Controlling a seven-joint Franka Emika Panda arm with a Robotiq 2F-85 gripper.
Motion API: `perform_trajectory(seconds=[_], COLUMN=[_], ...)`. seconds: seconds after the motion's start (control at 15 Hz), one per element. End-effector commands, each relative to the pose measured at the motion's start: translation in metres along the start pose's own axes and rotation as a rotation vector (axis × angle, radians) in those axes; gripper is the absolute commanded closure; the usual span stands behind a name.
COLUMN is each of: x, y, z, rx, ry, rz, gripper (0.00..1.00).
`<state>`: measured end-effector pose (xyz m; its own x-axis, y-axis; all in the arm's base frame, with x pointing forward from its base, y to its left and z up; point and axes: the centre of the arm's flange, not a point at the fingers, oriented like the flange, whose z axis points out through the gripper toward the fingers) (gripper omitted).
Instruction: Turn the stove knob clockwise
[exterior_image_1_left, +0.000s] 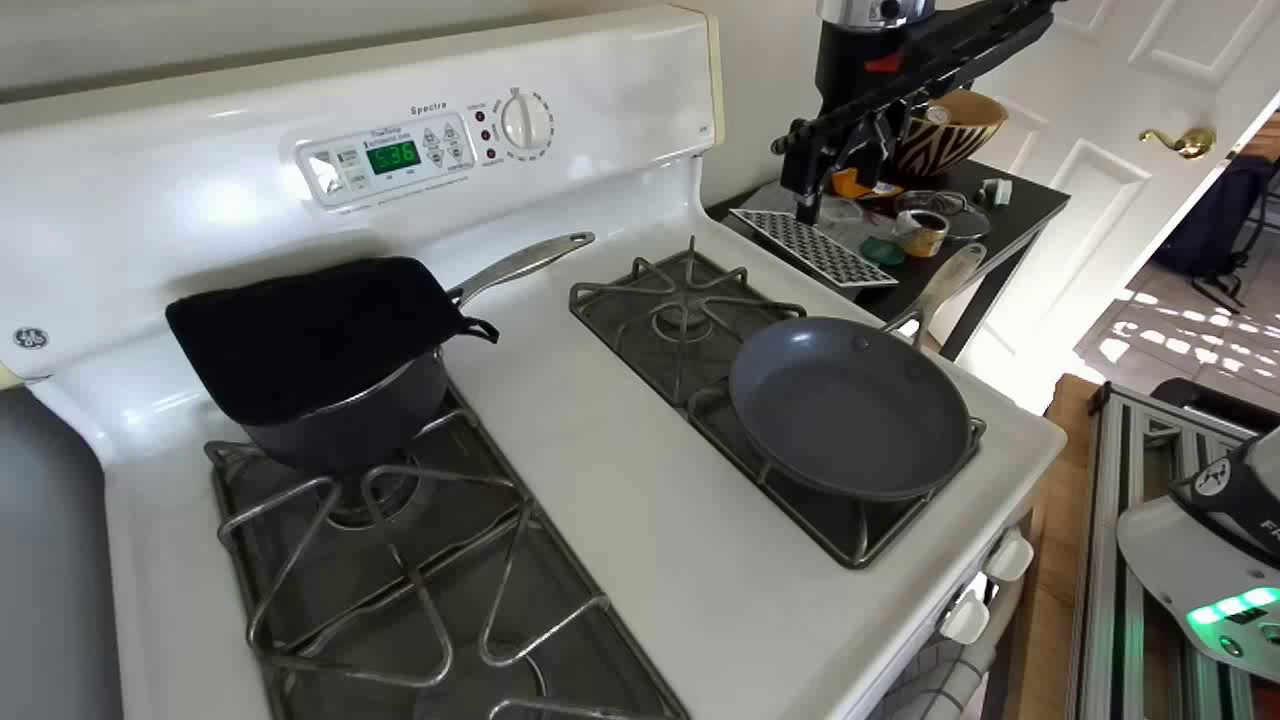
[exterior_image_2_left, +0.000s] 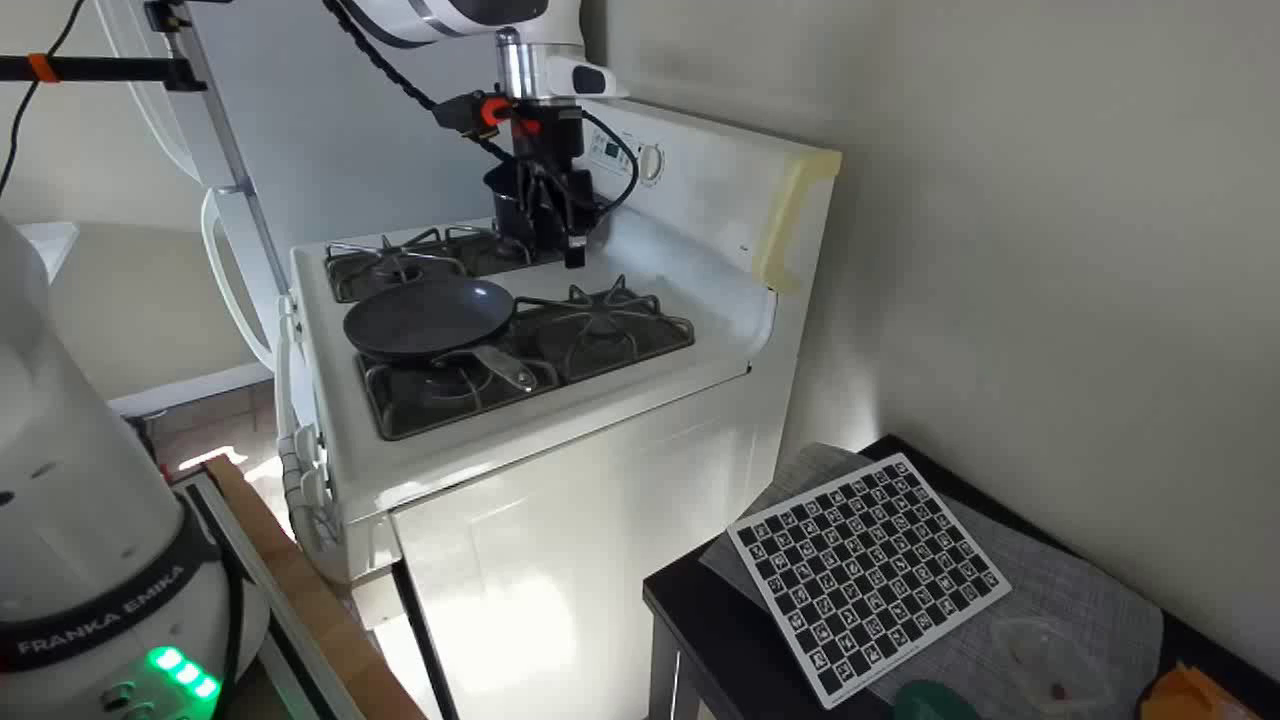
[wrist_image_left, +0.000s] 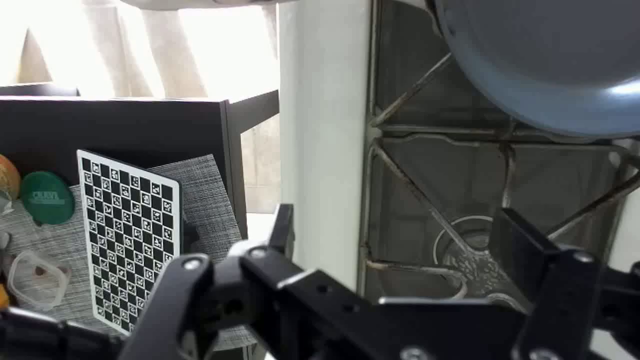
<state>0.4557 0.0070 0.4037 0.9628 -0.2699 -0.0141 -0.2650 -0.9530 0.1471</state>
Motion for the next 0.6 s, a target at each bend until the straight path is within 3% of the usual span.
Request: perform_trajectory(seconds=[0.0, 0.13, 0.53], x=[0.000, 0.000, 0.024], y=[0.000, 0.000, -0.040], z=[0.000, 0.000, -0.023], rx=[0.000, 0.000, -0.008], ry=[0.000, 0.000, 0.287], rz=[0.000, 0.000, -0.074], gripper=[0.00, 0.00, 0.00])
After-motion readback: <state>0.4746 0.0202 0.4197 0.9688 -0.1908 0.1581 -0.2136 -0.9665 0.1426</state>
